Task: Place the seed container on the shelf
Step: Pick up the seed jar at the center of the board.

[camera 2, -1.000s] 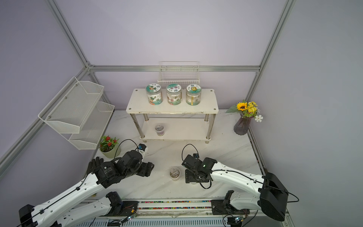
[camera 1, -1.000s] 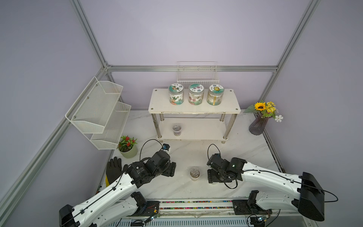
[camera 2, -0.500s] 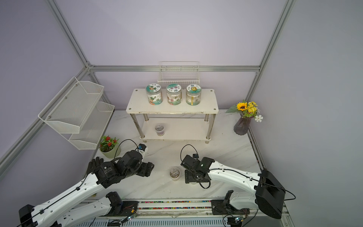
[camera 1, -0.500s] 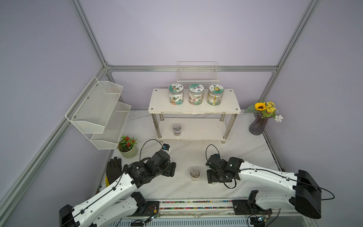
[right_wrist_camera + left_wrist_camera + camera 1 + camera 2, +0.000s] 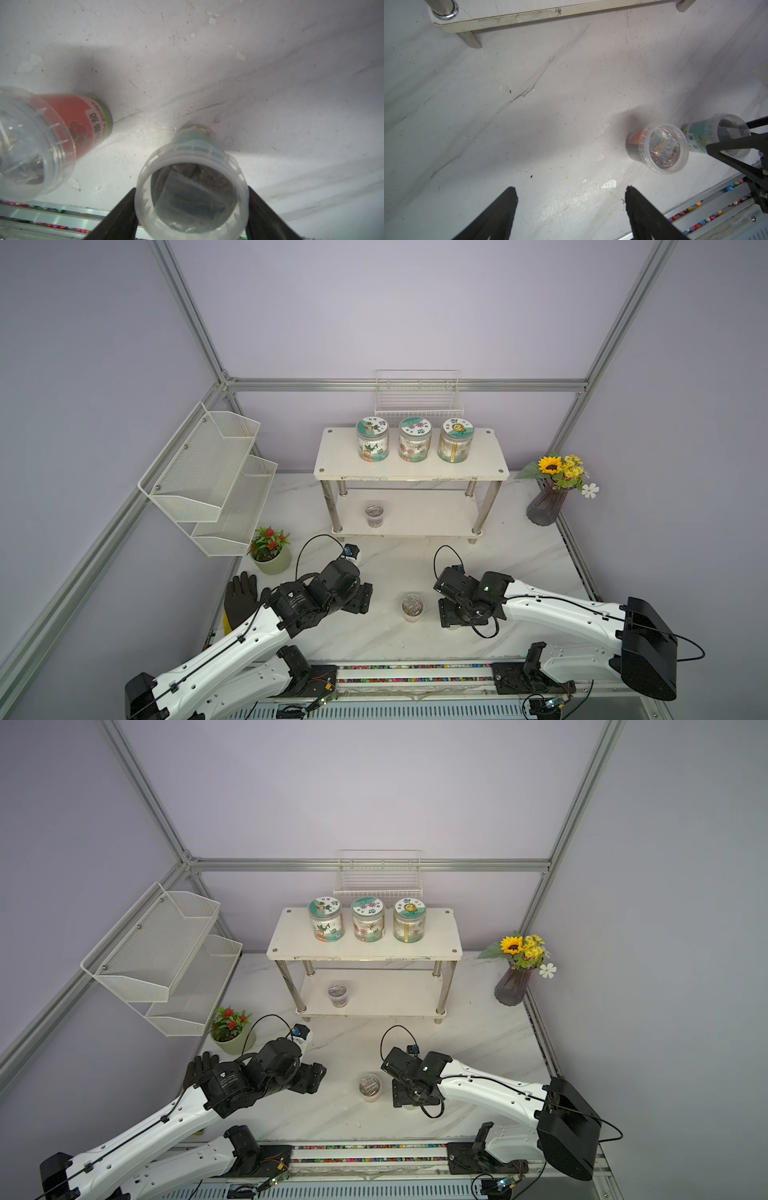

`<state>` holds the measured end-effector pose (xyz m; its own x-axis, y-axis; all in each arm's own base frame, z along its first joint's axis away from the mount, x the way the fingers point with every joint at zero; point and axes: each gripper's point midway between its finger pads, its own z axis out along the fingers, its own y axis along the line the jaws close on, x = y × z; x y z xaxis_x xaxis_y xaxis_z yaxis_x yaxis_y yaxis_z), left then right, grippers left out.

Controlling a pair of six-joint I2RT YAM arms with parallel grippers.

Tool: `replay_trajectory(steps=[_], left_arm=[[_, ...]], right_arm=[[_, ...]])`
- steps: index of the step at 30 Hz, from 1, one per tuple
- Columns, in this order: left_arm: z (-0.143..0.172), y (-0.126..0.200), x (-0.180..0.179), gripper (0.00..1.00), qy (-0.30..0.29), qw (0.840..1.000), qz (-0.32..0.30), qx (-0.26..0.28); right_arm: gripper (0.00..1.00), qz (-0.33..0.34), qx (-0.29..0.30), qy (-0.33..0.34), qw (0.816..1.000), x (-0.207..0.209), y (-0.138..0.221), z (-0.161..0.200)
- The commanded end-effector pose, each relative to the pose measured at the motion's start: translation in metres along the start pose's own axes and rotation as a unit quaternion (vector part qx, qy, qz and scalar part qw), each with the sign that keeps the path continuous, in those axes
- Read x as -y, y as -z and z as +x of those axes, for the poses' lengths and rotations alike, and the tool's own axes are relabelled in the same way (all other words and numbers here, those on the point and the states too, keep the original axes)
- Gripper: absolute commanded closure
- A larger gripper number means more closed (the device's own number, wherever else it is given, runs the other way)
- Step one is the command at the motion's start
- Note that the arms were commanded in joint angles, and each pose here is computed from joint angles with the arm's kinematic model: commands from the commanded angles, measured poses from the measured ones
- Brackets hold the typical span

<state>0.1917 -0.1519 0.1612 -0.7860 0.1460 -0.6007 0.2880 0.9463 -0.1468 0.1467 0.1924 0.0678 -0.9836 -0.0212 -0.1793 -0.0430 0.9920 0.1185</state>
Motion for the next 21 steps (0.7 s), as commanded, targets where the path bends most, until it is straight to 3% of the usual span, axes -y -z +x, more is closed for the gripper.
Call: replay_trajectory(steps=[1,8,13,16,21], left_arm=[[-0.003,0.004,0.001,0.17,0.001,1.0,0.004,0.013],[-0.01,0.013,0.006,0.17,-0.012,0.999,0.018,0.027],[-0.025,0.032,0.024,0.16,-0.078,0.994,0.044,0.068],[-0.033,0.043,0.047,0.16,-0.148,0.981,0.06,0.108],[-0.029,0.048,0.09,0.1,-0.266,0.946,0.083,0.165]], right_arm=[[0.27,0.001,0.012,0.003,1.0,0.0,0.008,-0.004],[0.3,-0.028,0.045,0.005,0.999,-0.011,0.038,-0.018],[0.3,-0.077,0.062,0.008,0.995,-0.029,0.06,-0.027],[0.3,-0.1,0.073,0.014,0.992,-0.041,0.075,-0.035],[0.3,-0.142,0.087,0.033,0.985,-0.062,0.099,-0.044]])
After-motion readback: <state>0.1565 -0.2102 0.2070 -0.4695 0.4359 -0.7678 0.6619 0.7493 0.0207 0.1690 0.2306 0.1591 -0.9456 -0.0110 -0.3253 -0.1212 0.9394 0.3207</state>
